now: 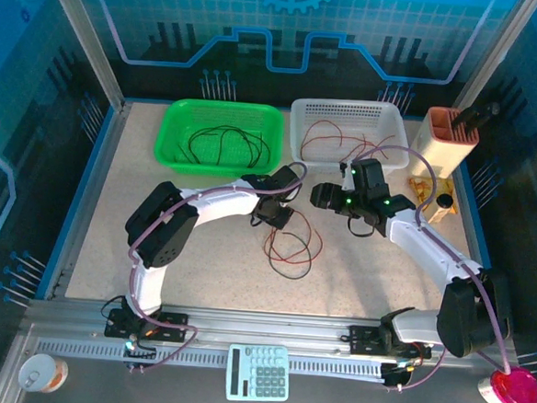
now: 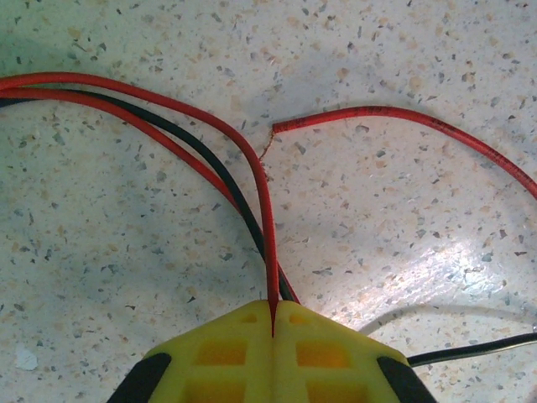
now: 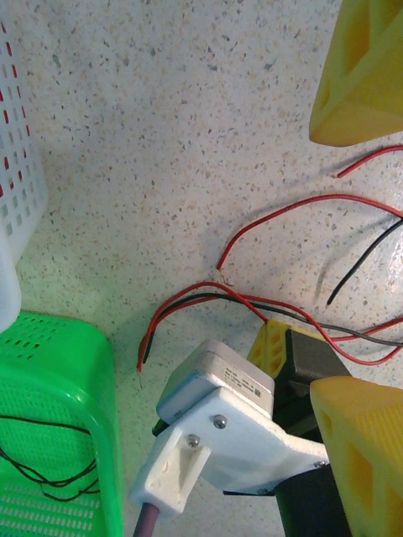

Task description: Untangle the cables

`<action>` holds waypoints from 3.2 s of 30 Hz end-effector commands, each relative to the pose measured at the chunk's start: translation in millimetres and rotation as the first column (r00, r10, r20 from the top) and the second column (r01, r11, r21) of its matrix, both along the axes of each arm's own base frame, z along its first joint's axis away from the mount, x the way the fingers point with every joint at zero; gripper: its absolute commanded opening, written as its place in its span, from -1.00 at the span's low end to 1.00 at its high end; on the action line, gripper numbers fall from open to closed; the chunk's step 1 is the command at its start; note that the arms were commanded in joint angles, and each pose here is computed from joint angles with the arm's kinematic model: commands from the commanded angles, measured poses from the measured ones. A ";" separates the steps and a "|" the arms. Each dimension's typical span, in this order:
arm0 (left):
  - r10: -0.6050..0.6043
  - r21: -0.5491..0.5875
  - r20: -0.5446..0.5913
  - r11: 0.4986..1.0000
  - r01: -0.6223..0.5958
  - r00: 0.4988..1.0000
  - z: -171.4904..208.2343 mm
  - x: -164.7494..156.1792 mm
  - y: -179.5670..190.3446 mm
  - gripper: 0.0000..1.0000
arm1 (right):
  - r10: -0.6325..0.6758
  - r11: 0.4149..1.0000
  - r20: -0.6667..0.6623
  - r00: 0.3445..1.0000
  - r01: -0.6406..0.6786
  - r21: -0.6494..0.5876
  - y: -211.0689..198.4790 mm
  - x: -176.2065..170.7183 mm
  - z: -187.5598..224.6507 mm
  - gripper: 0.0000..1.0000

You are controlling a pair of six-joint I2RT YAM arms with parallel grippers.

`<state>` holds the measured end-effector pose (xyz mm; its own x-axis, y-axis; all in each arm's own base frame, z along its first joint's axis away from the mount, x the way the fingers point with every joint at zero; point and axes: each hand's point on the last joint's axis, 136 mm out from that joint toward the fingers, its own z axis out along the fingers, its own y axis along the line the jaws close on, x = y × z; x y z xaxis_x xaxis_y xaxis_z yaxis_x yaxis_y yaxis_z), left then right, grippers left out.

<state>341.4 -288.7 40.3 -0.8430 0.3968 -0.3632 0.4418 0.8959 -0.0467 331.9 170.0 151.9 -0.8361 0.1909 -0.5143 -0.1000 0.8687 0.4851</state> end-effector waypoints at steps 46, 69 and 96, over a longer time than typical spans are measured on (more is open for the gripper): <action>-0.037 -0.510 0.384 0.824 0.246 0.922 187.5 -26.4 -33.0 -1.00 | 0.151 0.784 0.020 0.988 -0.132 0.606 94.9 22.2 86.3 -1.00; 0.065 -0.542 0.331 0.829 0.134 0.941 145.7 -22.3 -23.4 -0.33 | -0.029 0.711 0.517 0.855 -0.347 0.612 61.9 45.3 339.1 -1.00; 0.214 -0.594 0.343 0.804 0.035 0.915 184.9 -20.4 15.9 0.80 | -0.171 0.978 0.624 0.763 0.055 0.200 -28.7 261.2 218.5 -1.00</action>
<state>317.8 -280.1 224.0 -0.6048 -0.0448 -0.7951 0.4821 0.7740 -0.4104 570.3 147.9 411.0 -0.2326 0.4439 -0.8653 -0.3800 0.7775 0.5010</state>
